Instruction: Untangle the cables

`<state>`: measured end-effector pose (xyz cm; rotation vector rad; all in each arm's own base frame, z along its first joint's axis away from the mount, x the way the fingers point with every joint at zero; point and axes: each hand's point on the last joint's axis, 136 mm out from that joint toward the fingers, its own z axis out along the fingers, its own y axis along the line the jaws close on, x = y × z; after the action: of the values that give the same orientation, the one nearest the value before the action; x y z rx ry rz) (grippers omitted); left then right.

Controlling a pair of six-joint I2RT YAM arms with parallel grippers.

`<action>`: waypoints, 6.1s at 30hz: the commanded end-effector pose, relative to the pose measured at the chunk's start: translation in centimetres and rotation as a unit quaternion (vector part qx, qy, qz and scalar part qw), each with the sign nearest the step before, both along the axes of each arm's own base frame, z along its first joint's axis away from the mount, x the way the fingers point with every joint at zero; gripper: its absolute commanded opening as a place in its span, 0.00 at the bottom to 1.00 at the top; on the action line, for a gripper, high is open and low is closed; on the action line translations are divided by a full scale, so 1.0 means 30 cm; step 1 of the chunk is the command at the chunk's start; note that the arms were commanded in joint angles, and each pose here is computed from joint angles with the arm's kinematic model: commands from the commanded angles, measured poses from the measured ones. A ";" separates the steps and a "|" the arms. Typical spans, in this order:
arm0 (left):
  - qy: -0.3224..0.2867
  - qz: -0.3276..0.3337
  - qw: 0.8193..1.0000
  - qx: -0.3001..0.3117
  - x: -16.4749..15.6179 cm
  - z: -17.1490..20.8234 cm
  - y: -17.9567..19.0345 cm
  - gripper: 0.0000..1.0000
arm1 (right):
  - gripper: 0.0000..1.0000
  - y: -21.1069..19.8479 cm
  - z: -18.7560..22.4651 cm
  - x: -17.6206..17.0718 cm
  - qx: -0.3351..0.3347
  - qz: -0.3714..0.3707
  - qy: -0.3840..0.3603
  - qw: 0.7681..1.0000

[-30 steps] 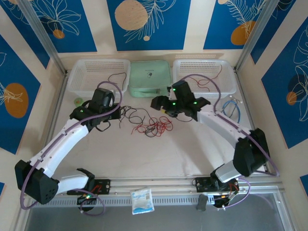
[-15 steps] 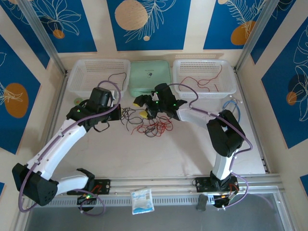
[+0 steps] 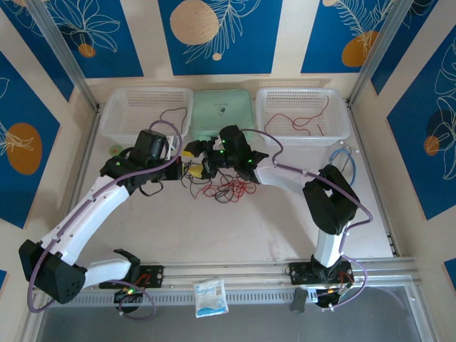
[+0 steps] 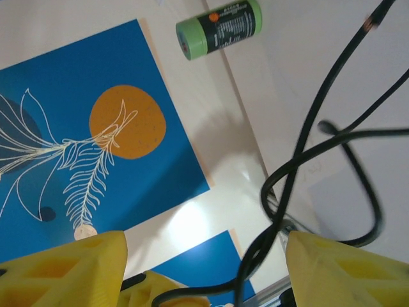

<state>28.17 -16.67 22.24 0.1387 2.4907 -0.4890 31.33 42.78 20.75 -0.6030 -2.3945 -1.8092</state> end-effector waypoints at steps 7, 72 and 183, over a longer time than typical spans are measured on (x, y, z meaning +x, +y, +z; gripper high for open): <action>-0.029 -0.047 0.998 -0.026 -0.010 0.068 -0.072 0.00 | 0.43 0.074 -0.087 0.046 -0.004 0.006 0.029 1.000; -0.521 0.117 0.839 0.103 0.106 1.161 0.215 0.13 | 0.32 -0.051 -0.567 0.028 -0.134 0.017 0.074 0.988; -0.083 0.280 0.944 0.151 1.009 -0.142 0.476 0.09 | 0.69 -0.898 0.031 -0.363 -0.366 -0.051 -0.222 0.902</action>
<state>58.23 -2.18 20.15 -0.3160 2.2262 0.2710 20.84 16.29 22.04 -0.3456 -3.4399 -1.1293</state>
